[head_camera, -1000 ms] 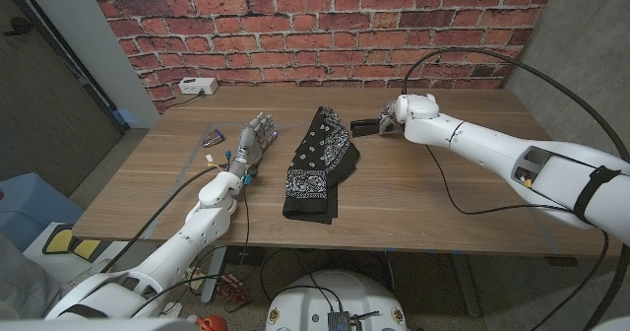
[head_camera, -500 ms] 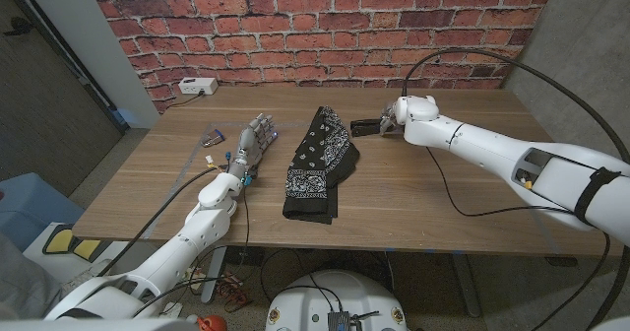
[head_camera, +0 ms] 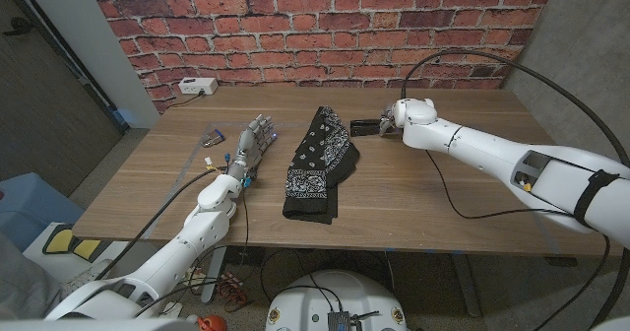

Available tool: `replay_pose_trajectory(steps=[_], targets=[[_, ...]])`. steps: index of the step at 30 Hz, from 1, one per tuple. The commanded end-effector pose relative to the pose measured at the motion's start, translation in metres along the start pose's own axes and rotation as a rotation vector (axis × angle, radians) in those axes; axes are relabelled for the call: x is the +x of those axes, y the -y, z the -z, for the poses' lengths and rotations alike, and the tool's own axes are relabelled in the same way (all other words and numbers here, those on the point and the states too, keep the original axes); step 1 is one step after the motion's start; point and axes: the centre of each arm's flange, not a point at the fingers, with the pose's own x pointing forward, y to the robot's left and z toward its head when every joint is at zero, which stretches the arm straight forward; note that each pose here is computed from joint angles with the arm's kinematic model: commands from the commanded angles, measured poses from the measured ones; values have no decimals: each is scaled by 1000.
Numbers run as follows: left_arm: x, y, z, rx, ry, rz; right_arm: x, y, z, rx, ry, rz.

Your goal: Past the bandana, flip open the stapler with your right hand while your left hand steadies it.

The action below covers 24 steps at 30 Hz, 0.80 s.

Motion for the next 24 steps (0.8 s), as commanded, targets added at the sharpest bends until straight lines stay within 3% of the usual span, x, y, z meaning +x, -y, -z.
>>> replay_pose_trajectory(steps=[1,19,24], targets=[[-3,1,0,-2,4,-1,-2,-5,1,-9,-10,11],[-4,0,-2,2,2,0,0,-13,-3,-16,-20,34],[-3,-1,-3,3,2,1,-2,-13,-3,-11,-21,74]])
